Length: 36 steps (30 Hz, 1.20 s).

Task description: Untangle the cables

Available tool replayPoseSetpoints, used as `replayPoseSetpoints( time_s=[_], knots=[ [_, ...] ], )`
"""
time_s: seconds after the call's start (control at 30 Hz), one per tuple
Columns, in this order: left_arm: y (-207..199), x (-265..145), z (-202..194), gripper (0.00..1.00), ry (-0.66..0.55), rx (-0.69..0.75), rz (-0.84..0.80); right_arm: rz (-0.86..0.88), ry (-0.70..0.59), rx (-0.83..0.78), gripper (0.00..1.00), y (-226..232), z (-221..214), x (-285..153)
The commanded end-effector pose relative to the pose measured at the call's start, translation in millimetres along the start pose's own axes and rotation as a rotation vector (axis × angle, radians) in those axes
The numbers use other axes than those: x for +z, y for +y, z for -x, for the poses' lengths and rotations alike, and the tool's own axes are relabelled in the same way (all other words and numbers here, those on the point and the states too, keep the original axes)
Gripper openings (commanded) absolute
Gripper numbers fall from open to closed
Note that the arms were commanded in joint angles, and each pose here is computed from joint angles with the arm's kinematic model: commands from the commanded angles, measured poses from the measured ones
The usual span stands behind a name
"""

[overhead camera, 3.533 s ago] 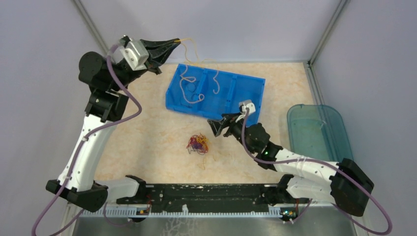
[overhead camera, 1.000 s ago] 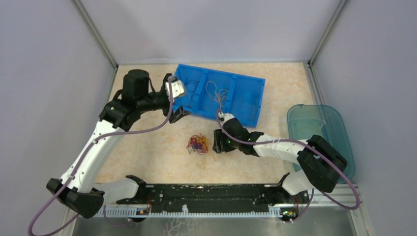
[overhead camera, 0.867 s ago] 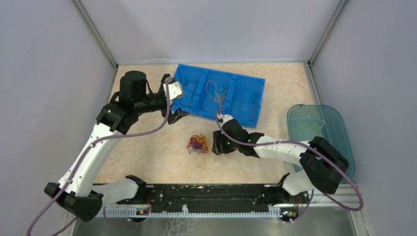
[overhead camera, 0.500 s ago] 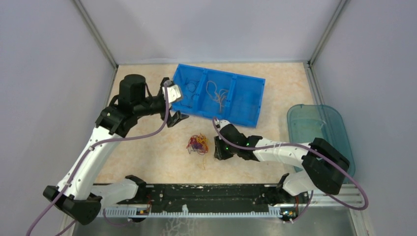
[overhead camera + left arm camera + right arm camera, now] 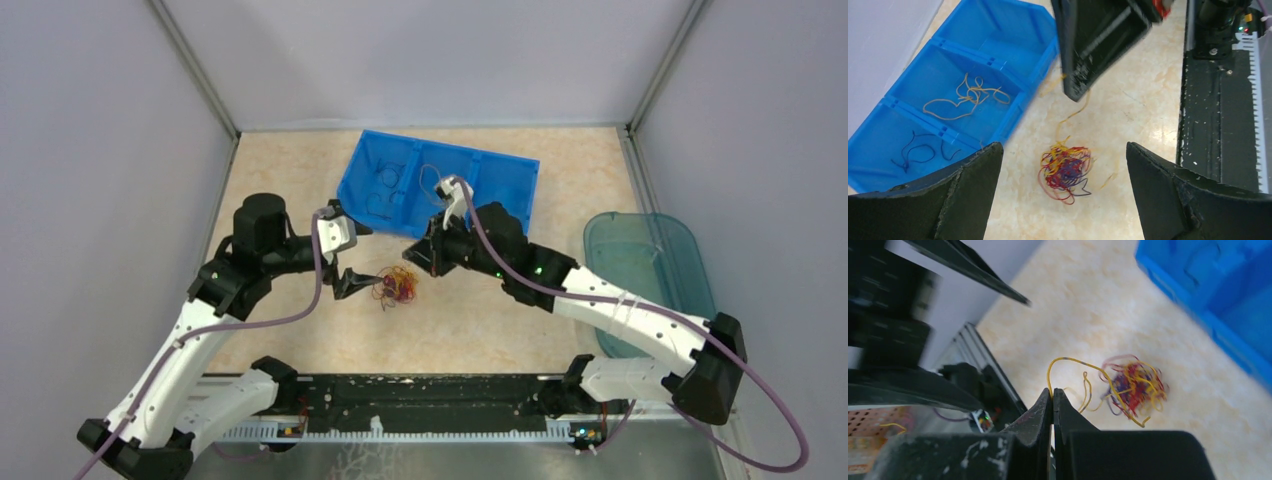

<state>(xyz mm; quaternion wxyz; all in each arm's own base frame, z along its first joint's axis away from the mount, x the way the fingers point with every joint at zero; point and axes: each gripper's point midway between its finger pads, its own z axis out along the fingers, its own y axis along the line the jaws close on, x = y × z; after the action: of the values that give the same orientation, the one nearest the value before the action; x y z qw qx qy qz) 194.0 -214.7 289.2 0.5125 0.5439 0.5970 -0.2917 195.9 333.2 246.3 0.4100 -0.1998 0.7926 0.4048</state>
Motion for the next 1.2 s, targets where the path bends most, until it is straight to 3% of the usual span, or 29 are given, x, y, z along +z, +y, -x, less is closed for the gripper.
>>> replayPoseSetpoints(
  time_s=[0.0,0.47,0.67,0.93,1.17],
  knots=[
    [-11,0,18,0.99,-0.113,0.008,-0.04,0.234,-0.13,-0.069,0.0,63,63,-20],
    [-3,5,23,0.95,-0.165,-0.093,0.011,0.507,-0.32,-0.062,0.0,124,118,-42],
    [-2,9,23,0.8,-0.189,-0.085,0.005,0.601,-0.352,-0.073,0.0,141,124,-61],
    [7,15,37,0.68,-0.229,-0.126,0.002,0.642,-0.36,-0.073,0.0,147,124,-66],
    [24,12,38,0.83,-0.228,-0.056,0.099,0.634,-0.383,-0.082,0.0,146,126,-74]
  ],
)
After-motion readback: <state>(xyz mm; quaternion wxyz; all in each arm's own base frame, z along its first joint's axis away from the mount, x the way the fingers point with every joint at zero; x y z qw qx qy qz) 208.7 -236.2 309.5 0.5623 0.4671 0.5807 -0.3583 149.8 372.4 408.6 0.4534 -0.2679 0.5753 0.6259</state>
